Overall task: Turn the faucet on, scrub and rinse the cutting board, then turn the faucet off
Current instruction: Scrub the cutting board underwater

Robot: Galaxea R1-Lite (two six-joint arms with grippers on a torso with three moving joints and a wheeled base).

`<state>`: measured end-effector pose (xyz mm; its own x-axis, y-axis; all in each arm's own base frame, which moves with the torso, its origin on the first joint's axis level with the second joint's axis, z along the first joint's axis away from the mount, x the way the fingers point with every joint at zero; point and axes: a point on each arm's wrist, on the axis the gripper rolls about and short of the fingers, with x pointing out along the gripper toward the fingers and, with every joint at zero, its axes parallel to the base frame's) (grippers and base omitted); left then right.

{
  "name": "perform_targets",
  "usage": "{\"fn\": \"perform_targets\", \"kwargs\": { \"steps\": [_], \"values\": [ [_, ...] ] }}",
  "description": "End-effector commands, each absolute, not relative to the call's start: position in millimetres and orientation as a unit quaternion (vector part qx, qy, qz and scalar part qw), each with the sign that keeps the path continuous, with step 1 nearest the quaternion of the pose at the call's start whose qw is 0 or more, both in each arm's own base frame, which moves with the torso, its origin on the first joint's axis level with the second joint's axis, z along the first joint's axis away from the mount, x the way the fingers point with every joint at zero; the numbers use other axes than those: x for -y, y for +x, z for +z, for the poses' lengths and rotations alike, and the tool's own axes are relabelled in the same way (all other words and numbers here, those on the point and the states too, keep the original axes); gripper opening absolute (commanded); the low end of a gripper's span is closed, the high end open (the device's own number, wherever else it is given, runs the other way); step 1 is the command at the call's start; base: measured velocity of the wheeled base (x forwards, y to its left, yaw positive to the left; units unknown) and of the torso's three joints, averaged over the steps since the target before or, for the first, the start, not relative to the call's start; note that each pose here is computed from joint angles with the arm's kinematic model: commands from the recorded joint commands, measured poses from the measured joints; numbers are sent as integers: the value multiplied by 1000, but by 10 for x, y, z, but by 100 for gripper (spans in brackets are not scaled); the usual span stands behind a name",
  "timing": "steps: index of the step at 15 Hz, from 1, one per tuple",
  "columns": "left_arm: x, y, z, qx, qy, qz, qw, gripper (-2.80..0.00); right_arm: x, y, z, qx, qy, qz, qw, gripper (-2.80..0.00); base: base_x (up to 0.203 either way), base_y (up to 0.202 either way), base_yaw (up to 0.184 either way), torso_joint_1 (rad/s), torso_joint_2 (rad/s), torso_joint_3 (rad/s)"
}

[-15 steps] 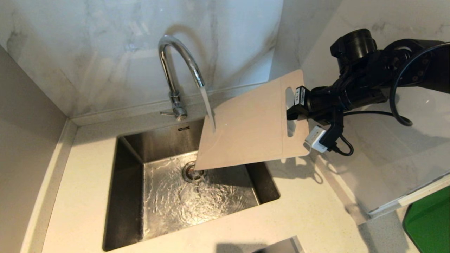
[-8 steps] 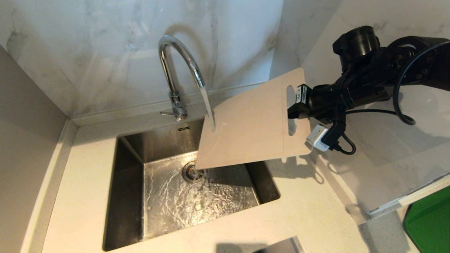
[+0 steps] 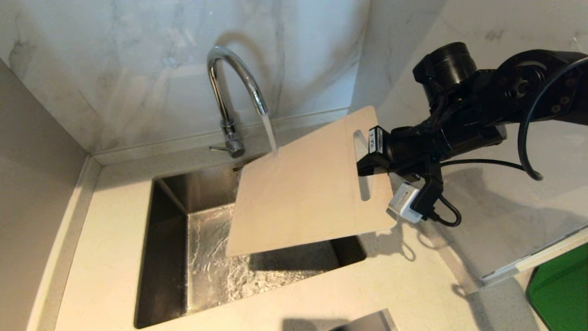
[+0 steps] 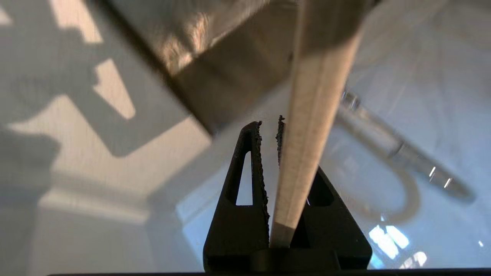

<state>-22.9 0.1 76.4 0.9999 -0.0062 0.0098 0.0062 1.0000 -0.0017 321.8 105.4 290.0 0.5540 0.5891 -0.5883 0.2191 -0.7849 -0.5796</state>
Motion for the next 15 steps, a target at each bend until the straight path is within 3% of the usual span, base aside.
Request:
{"fn": "perform_targets", "kwargs": {
  "steps": [1,5,8,11,15],
  "values": [
    [-1,-227,760,4,-1,-3,1000,-280,-1154,2975,2912,258,-843,420,218,-280,0,0,0,0,0,0],
    [-2,-237,809,19,1,-1,1000,-280,-1264,2791,2900,277,-834,430,209,-280,0,0,0,0,0,0],
    [-3,-349,1260,57,-1,-2,998,-280,-1324,2713,2945,292,-832,426,205,-280,0,0,0,0,0,0],
    [6,-158,1845,4,-6,-31,999,-280,-1301,2663,2989,295,-833,420,205,-280,0,0,0,0,0,0],
    [73,574,2388,-102,-32,-121,987,-280,-1303,2667,2973,294,-832,423,205,-280,0,0,0,0,0,0]
  ]
}}
